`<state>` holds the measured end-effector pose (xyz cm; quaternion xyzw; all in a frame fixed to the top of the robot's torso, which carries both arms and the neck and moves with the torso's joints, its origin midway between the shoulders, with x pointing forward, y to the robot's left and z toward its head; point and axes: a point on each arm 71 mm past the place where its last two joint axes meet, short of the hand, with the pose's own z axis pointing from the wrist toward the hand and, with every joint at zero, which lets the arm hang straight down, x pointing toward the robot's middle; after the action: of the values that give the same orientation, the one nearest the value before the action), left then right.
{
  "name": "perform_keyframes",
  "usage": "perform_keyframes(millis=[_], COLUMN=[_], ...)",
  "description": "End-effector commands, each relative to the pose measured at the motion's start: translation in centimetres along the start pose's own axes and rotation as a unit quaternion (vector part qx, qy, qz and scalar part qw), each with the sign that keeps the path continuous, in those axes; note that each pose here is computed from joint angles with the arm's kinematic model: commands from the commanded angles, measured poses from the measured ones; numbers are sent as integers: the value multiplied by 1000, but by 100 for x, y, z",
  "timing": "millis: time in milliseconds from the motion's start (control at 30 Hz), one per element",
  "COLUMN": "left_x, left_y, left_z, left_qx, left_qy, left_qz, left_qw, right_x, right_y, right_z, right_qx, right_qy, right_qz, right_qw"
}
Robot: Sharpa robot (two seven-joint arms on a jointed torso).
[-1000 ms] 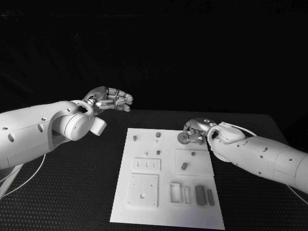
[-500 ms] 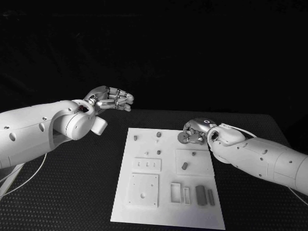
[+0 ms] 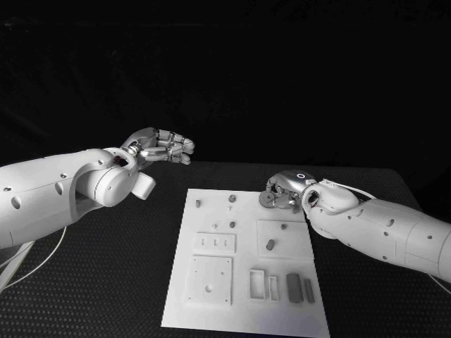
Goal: Assemble the parts on the task board
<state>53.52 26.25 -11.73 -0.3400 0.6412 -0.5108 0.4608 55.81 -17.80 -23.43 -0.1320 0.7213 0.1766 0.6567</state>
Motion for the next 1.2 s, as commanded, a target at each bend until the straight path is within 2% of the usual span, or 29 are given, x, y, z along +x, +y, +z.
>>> perform_keyframes(millis=[33,167,433,733,1200], left_x=[4,-7,-8,1,8], left_y=[-15,-13,-14,-16,-17], left_z=[-4,-17,-18,-14,-4], left_qx=[7,6,7,7,7], left_qy=[3,2,2,3,4], left_qz=[2,2,2,2,2], left_qw=[1000,1000,1000,1000,1000], right_x=[-101,-178,-205,-217,12], right_y=[70,190,489,859,1107], right_z=[-5,-31,-33,48,84], right_qx=[-8,-26,-61,-92,-117], right_qy=[-24,-46,-57,-73,-46], right_qz=[-20,-22,-34,-43,-70], right_qw=[999,998,996,992,990])
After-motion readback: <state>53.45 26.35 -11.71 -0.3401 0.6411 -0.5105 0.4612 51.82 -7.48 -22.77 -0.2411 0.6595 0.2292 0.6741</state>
